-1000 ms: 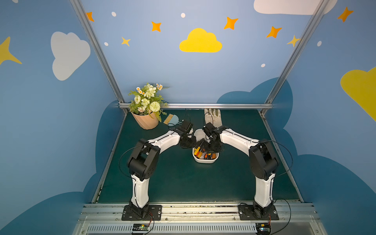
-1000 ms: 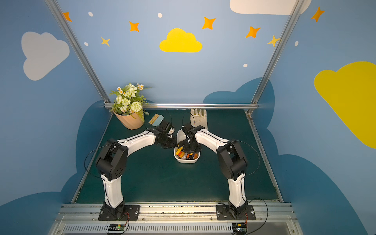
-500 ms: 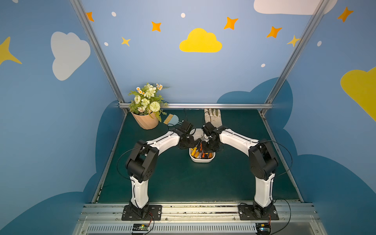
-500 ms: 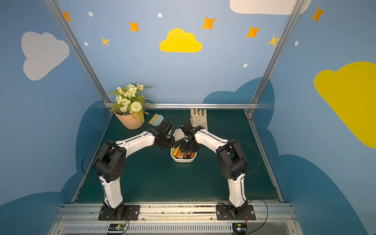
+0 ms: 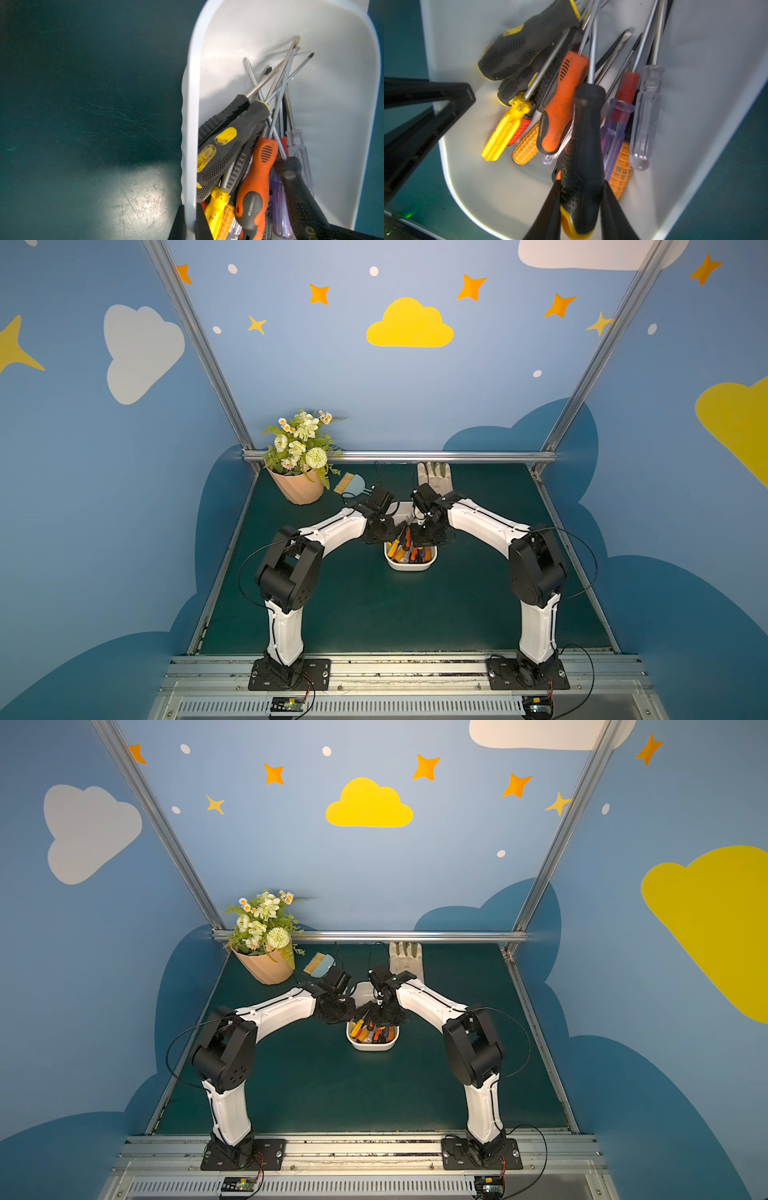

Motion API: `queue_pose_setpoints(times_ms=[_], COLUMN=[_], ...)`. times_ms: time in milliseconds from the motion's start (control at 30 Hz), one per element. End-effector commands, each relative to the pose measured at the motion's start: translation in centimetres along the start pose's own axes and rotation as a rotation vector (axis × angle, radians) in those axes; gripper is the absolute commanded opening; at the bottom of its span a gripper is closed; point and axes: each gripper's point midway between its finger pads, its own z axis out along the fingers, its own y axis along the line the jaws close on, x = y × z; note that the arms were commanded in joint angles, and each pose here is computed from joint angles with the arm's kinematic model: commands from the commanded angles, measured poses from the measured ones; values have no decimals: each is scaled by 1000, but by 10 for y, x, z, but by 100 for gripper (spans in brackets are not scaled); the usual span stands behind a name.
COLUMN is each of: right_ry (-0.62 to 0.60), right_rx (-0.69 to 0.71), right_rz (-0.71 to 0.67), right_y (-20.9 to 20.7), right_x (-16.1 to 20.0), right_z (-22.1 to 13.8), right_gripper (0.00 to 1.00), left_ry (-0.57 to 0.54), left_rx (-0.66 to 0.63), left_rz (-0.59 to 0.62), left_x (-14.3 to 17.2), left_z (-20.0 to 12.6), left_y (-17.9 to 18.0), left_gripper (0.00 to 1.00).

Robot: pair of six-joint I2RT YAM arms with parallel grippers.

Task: Take out the screwdriver from the storage box
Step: Adjust the screwdriver in the storage box.

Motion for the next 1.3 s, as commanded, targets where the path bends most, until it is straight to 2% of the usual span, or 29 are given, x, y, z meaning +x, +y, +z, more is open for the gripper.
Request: queue_pose_setpoints(times_ms=[0, 300, 667, 867, 1067, 1267], right_ry=[-29, -125, -155, -40, 72, 109], right_rx=[-33, -46, -98, -149, -108, -59], right_rz=[-50, -89, -128, -142, -123, -109], right_y=[17, 20, 24, 33, 31, 23], right_x=[-3, -17, -15, 1, 11, 12], right_z=[-9, -49, -75, -45, -7, 3], right_gripper=[0, 0, 0, 0, 0, 0], left_ry=[5, -36, -18, -12, -19, -21], left_rx=[-123, -157, -159, -149, -150, -159], left_rz=[-30, -40, -47, -48, -45, -48], left_x=[2, -8, -6, -5, -6, -6], left_z=[-2, -11, -7, -6, -8, -8], left_y=[32, 41, 43, 41, 41, 43], left_gripper=[2, 2, 2, 2, 2, 2])
